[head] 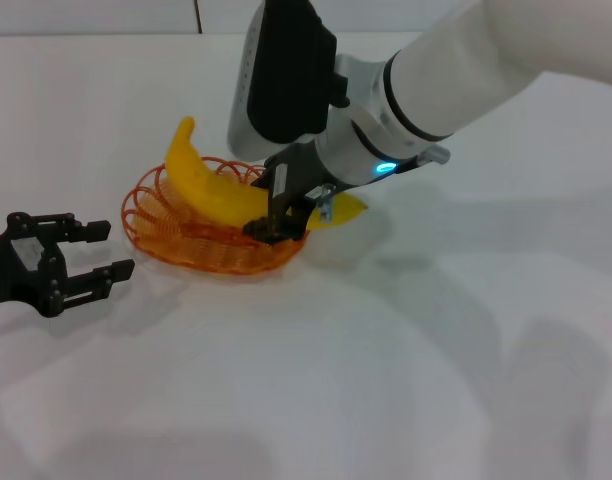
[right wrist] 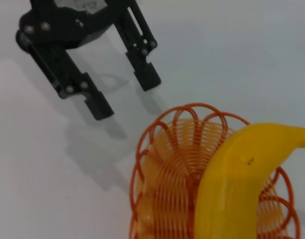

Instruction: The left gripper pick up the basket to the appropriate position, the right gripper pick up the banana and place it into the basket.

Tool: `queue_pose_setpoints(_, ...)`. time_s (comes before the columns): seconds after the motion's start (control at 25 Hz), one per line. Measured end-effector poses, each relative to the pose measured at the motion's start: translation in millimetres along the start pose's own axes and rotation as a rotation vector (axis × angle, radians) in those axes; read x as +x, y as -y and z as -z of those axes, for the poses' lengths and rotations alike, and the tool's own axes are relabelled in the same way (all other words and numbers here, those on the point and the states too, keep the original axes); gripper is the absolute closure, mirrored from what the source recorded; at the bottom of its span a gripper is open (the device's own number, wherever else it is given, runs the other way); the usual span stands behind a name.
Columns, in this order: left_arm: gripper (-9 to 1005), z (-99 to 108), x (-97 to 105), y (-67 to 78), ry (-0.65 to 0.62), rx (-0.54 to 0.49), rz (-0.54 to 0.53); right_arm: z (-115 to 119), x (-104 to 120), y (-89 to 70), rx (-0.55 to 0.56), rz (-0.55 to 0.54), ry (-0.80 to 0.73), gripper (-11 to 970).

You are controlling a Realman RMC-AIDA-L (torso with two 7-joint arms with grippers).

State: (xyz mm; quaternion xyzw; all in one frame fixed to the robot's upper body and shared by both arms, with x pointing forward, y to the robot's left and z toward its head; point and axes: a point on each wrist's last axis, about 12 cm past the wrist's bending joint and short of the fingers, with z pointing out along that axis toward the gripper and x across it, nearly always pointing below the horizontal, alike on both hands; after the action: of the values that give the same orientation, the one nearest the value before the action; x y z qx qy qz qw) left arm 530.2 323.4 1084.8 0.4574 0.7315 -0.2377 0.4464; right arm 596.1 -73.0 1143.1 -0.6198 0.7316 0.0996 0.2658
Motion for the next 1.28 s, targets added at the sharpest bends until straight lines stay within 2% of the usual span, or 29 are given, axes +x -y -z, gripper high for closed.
queue_pose_setpoints(0.16, 434, 0, 0, 0.0, 0.0, 0.001, -0.001, -4, -4, -6.3, -0.014, 0.009, 0.017, 488)
queue_pose_setpoints(0.48, 434, 1, 2, 1.5, -0.001, -0.001, 0.004, -2, -8, -12.4, -0.028, 0.02, 0.048, 336)
queue_pose_setpoints(0.72, 433, 3, 5, 2.8, -0.003, -0.006, 0.012, 16, -2, -14.9, 0.001, 0.007, 0.117, 187)
queue_pose_setpoints(0.8, 433, 3, 6, 3.0, -0.004, -0.008, 0.013, 26, 7, -13.5, 0.014, -0.009, 0.146, 132)
queue_pose_setpoints(1.04, 433, 4, 7, 3.7, -0.005, -0.01, 0.015, 55, 53, -9.0, 0.009, -0.095, 0.291, 129)
queue_pose_setpoints(1.28, 433, 6, 8, 4.4, 0.0, -0.016, 0.02, 65, 105, -2.4, -0.02, -0.208, 0.398, 128)
